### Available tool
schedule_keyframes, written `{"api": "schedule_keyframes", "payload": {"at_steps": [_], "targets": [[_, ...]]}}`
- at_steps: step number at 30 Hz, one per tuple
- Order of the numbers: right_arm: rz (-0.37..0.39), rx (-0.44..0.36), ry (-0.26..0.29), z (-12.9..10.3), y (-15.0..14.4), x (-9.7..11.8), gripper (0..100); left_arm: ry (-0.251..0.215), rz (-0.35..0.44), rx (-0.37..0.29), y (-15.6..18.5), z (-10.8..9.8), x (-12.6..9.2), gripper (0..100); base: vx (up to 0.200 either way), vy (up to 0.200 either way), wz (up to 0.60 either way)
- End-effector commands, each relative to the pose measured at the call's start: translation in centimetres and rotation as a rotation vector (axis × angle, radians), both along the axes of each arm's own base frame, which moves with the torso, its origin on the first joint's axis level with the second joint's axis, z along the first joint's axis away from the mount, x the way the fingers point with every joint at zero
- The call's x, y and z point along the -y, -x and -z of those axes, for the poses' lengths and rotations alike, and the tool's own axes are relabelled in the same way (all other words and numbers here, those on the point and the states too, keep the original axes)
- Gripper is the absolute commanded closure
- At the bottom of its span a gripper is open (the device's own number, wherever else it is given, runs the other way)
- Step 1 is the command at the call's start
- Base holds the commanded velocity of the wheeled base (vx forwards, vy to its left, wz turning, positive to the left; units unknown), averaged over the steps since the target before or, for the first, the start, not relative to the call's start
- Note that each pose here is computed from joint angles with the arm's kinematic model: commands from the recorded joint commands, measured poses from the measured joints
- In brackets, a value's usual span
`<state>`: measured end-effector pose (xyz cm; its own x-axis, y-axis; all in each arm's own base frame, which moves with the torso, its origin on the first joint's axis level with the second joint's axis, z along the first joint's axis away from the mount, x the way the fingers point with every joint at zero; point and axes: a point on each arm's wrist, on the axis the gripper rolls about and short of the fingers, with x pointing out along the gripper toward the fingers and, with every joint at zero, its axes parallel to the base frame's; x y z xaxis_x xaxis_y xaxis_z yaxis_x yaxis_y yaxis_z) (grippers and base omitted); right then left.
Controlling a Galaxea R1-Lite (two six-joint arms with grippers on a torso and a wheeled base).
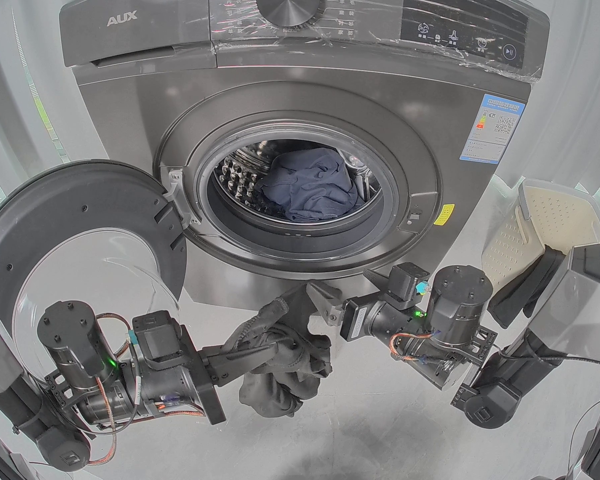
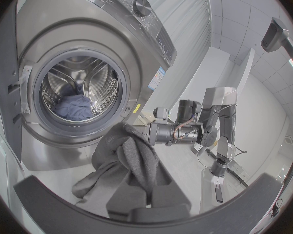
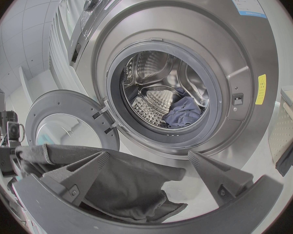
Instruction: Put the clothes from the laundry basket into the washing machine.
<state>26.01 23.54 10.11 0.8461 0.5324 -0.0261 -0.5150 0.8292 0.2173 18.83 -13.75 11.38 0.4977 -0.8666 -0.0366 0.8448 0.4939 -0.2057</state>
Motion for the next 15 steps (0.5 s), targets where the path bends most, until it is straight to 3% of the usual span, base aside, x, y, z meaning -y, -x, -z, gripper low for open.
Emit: {"api": "schedule_keyframes", "payload": {"at_steps": [1,9,12,15], "targets": [[0.006,-0.012,0.009,0.5,-0.2,0.0,0,0.032,-0.003,0.045,-0.1,-1.1,0.0,100,0.000,0.000,0.00],[0.017,-0.024,0.015,1.0,-0.4,0.0,0,0.054,0.001,0.033,0.1,-1.6,-0.3,100,0.000,0.000,0.00],[0.004,-0.036,0.024,1.3,0.1,0.0,0,0.061,-0.113,0.054,-2.3,-1.6,-0.5,100,0.000,0.000,0.00],[-0.015,-0.055,0.044,1.8,0.8,0.0,0,0.088,-0.180,0.081,-3.4,-2.3,-0.4,100,0.000,0.000,0.00]]}}
